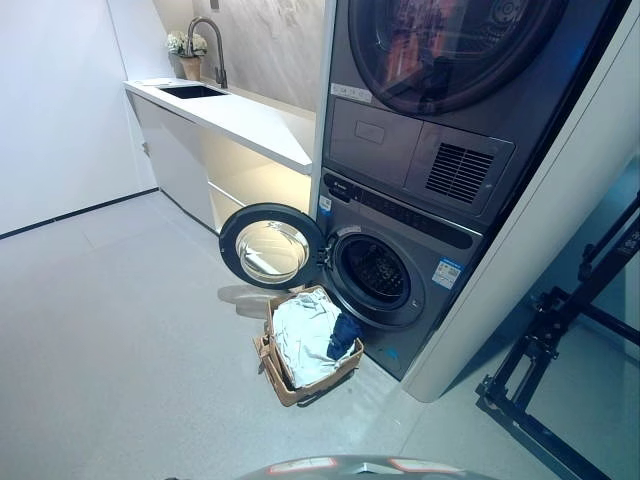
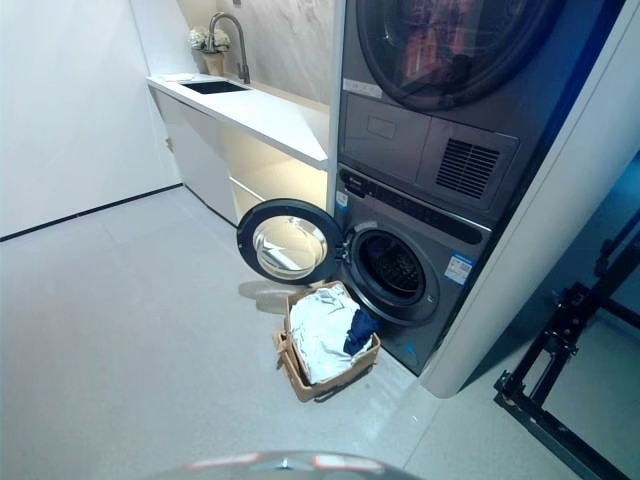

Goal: Put the clothes in the basket into the washing machine.

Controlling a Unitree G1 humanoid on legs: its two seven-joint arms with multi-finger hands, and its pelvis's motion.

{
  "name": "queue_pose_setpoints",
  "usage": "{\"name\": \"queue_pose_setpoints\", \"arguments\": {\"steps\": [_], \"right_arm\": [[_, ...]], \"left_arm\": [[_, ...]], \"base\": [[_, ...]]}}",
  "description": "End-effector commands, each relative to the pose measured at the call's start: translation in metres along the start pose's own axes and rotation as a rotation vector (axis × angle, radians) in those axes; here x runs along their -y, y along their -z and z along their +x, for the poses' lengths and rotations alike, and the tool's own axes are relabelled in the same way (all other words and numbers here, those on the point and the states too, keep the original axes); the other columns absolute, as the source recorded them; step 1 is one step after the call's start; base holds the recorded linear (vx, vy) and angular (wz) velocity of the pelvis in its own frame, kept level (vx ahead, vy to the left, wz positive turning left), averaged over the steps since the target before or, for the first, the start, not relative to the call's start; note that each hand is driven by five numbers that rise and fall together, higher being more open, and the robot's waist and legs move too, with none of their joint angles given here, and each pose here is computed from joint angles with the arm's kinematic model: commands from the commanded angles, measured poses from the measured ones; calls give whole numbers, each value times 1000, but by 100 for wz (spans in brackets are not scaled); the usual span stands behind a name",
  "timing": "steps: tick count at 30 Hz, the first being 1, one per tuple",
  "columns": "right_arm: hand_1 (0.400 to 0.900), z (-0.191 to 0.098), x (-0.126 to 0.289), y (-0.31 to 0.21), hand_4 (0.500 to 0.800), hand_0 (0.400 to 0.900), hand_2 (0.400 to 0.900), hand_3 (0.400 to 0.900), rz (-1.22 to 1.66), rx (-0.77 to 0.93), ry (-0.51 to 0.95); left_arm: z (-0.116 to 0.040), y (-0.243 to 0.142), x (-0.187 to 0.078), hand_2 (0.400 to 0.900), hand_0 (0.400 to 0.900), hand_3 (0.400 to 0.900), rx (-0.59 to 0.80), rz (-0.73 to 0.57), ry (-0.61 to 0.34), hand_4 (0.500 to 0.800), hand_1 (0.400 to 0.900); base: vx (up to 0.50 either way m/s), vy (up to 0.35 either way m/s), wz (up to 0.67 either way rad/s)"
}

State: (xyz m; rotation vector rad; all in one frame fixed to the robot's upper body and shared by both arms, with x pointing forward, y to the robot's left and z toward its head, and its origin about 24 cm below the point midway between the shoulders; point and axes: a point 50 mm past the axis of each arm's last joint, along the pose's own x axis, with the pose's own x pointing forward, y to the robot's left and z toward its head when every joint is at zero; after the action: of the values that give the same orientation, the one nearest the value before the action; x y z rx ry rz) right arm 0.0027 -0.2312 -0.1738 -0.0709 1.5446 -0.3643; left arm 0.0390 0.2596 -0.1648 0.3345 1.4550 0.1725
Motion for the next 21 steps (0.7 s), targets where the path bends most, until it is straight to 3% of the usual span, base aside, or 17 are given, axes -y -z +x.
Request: {"name": "queue_pose_setpoints", "arguments": {"steps": [1,11,21], "right_arm": [[900,-1,18,-40,800,900,900,900,-38,96,66],[900,-2,18,-44,800,900,900,900,-37,108,66],[900,-4,24,-60,800,900,900,900,-22,159,82]], "left_arm": [[-2,-27,24,900,900,900,63,-10,53,800,900],[-2,-28,23,900,900,900,68,-10,49,800,900],[-2,-43,23,900,900,900,108,-34,46,800,900]], "base": [[0,0,0],[1,-6,-1],[4,-100,-3]]}}
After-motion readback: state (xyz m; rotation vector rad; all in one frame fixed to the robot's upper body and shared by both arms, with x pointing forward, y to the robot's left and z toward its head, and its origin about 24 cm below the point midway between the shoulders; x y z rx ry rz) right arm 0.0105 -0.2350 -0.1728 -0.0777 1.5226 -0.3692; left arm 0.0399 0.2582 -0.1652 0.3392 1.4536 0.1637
